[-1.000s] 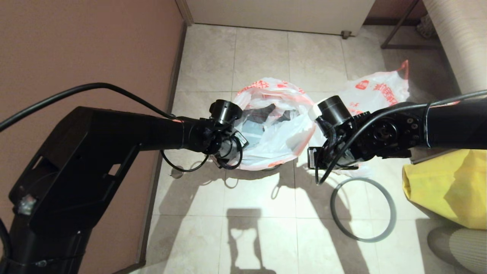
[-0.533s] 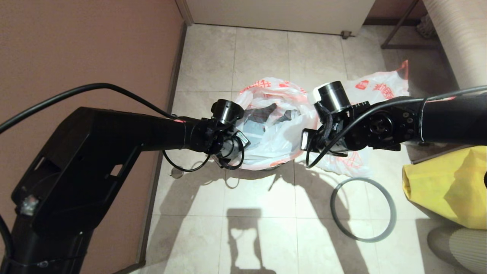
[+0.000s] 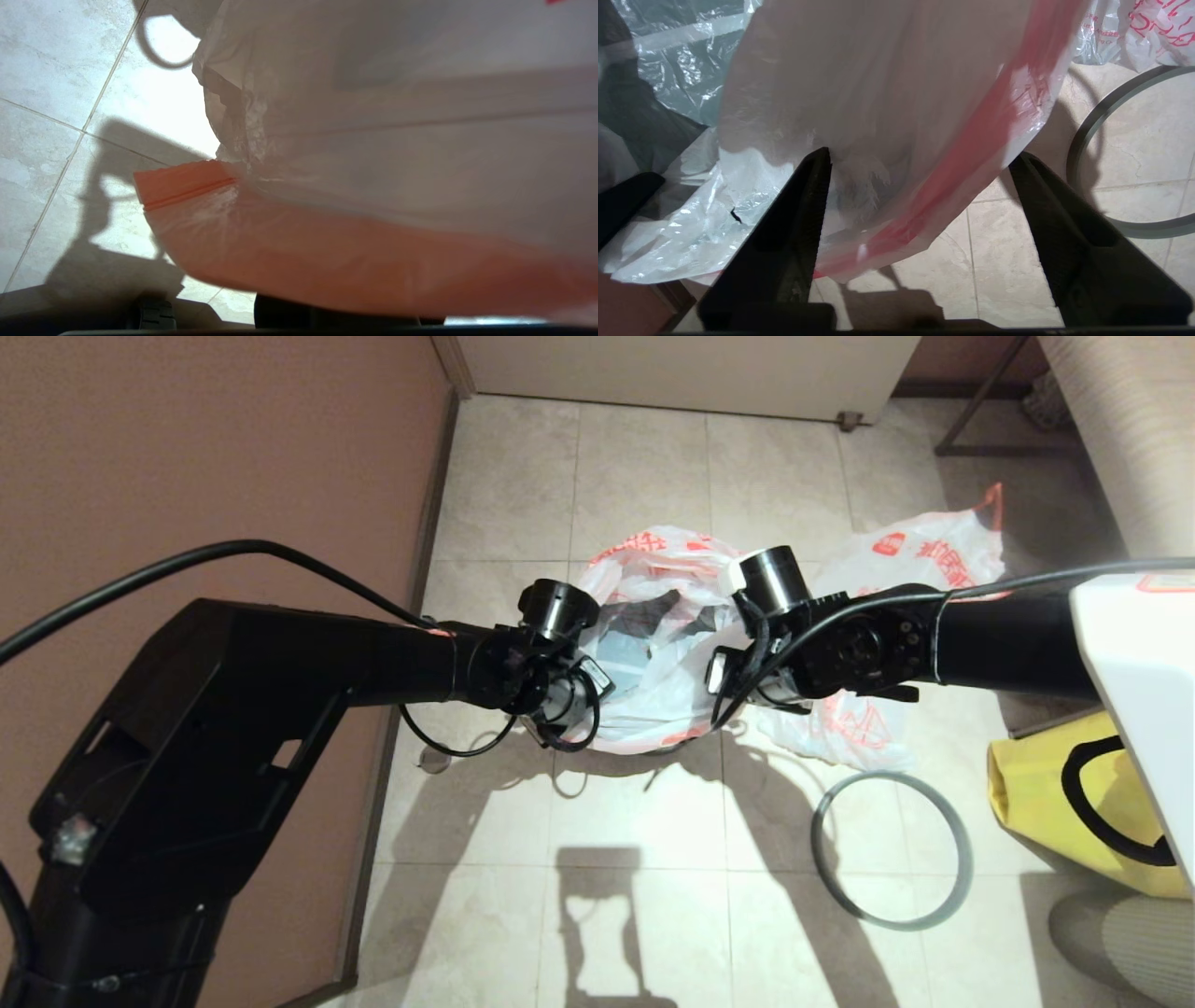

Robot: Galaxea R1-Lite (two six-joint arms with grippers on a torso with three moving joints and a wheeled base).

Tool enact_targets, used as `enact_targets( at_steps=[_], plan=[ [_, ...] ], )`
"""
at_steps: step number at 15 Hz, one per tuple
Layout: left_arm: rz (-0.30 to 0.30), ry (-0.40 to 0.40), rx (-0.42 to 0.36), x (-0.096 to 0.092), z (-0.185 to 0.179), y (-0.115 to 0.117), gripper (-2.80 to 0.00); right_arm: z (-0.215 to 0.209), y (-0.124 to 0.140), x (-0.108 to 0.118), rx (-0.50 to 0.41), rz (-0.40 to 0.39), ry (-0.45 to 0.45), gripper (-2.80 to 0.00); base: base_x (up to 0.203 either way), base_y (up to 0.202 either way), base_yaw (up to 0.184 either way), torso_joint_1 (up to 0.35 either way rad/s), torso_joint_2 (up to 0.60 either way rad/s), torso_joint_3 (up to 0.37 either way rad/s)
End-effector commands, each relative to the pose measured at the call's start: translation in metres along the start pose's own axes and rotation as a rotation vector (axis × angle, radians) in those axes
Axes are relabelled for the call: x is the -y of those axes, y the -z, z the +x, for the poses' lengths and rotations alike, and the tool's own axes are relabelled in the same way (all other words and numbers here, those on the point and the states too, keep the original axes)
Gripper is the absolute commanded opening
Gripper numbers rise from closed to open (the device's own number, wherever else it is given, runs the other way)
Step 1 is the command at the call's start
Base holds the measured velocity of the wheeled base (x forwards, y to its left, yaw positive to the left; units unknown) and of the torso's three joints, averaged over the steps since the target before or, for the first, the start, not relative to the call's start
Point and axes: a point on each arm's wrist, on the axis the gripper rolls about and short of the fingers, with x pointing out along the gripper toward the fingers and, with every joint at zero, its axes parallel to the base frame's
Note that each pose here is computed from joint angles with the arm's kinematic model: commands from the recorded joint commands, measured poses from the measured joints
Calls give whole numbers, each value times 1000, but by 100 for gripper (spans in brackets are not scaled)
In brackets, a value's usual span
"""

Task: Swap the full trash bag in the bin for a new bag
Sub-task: Put the new garbage bag on the trash can

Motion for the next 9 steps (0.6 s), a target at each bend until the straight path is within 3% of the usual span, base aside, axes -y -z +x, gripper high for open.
enact_targets(
  at_steps=[1,9],
  plan=[
    [-6,3,4,1,-3,-1,-280,9,5,0,-13,-4,12,-280,0,0,0,0,0,0],
    [-7,6,4,2,-4,-1,-280,2,-2,6,-18,-5,28,-280,0,0,0,0,0,0]
  ],
)
